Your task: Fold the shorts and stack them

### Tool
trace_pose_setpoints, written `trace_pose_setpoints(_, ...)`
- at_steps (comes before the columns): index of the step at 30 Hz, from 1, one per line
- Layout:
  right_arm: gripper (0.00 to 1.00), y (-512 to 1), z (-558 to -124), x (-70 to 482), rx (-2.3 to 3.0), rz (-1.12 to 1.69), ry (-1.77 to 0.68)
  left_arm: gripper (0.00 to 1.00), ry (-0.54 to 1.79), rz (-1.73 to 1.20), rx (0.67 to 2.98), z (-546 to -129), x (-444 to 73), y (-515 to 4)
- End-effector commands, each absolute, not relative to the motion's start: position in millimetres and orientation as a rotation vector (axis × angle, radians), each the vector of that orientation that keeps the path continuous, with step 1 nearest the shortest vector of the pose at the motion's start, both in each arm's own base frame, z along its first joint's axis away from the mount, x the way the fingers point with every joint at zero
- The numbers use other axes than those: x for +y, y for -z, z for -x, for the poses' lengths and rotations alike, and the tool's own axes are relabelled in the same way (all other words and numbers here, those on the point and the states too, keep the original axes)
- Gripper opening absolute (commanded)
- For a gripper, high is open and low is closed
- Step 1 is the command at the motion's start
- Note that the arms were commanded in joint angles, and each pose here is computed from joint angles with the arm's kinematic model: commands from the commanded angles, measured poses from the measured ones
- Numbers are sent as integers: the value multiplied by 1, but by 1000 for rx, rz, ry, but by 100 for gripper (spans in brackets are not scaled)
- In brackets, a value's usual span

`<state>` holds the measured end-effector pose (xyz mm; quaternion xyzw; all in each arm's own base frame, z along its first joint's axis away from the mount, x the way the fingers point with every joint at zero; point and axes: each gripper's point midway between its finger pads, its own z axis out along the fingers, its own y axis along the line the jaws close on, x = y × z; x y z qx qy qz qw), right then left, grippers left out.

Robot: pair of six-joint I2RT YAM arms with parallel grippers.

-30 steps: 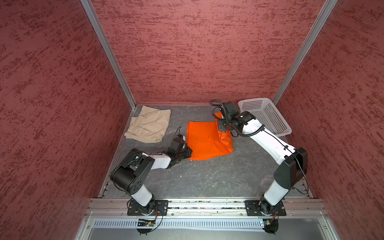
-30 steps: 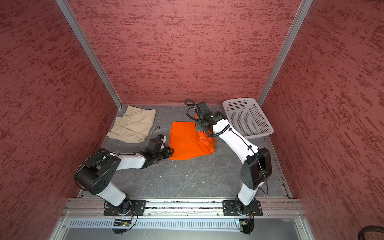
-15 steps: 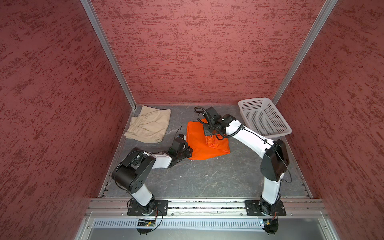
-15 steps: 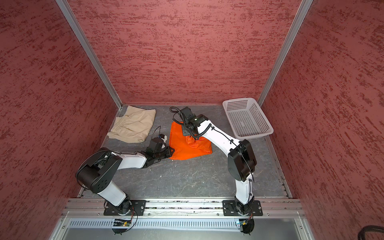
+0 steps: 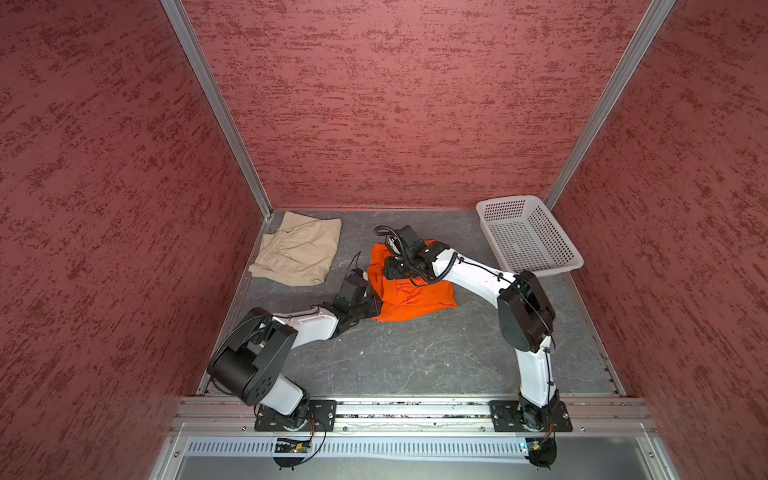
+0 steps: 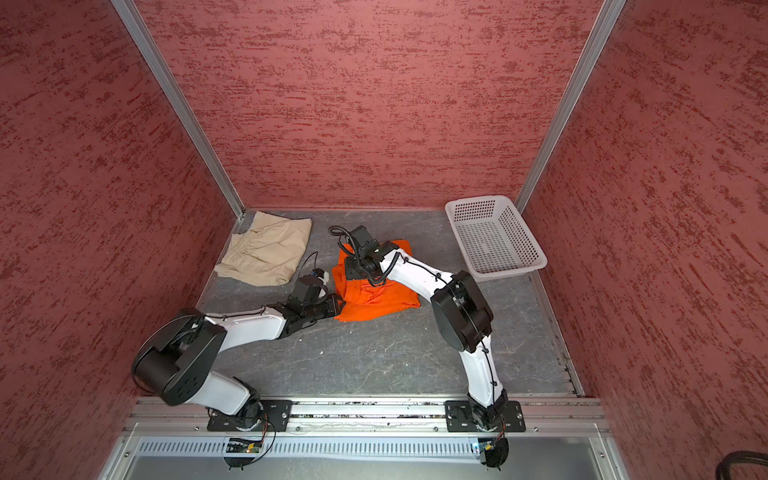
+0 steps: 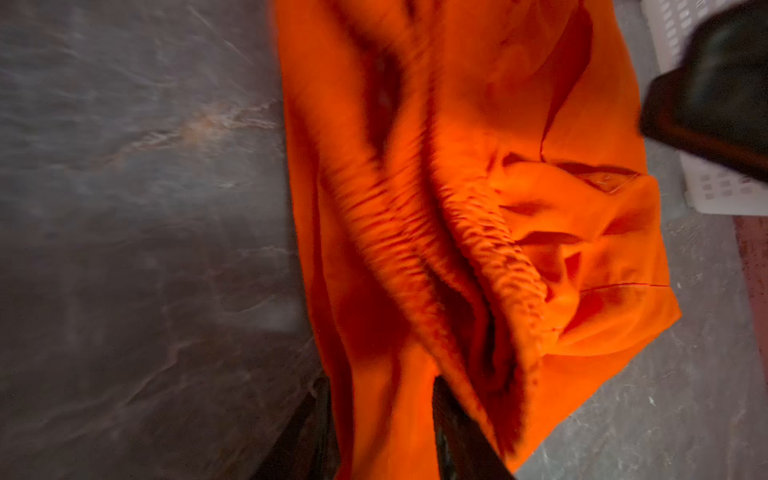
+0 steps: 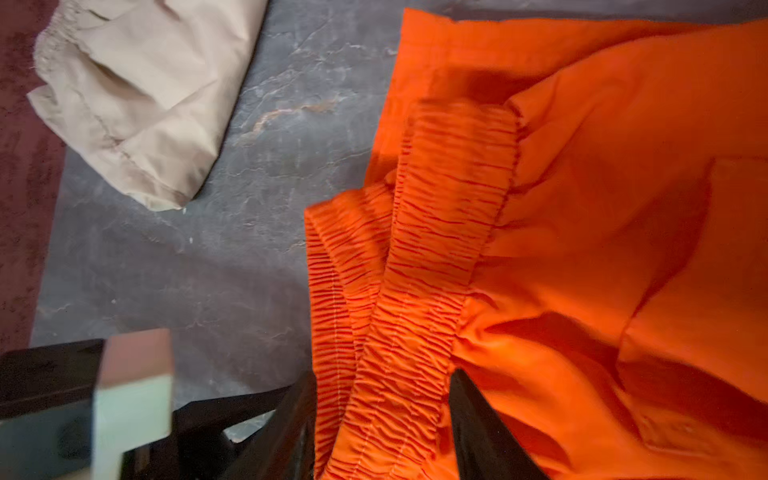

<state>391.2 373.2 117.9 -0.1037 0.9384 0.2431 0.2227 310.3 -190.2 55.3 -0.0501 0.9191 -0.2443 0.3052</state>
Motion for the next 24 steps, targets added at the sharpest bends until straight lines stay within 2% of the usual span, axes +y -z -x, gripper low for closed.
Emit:
trace_pose_setpoints(1, 58, -178, -393, 394, 2399, 318, -916, 44, 614, 167, 2374, -305, -171, -88)
trace_pose_setpoints(4, 58, -209, -393, 374, 2316, 275, -998, 44, 630, 176, 2287, -304, -161, -123)
trace_pose_setpoints(7, 54, -206, -395, 336, 2309, 201, -946, 43, 661, 139, 2239, -306, -163, -145)
trace_pose_setpoints(9, 46, -188, -392, 311, 2343, 153, -874, 41, 689, 118, 2229, -310, -168, -153)
trace_pose_setpoints(11, 34, -165, -385, 294, 2382, 134, -825, 39, 730, 92, 2227, -317, -179, -156)
trace_pose_setpoints(14, 21, -134, -374, 280, 2428, 118, -787, 36, 788, 65, 2254, -331, -198, -150)
trace_pose_setpoints(20, 18, -80, -356, 275, 2509, 90, -803, 35, 806, 60, 2338, -362, -220, -110)
trace_pose_setpoints(24, 18, -39, -341, 259, 2626, 61, -703, 33, 774, 81, 2417, -373, -223, -75)
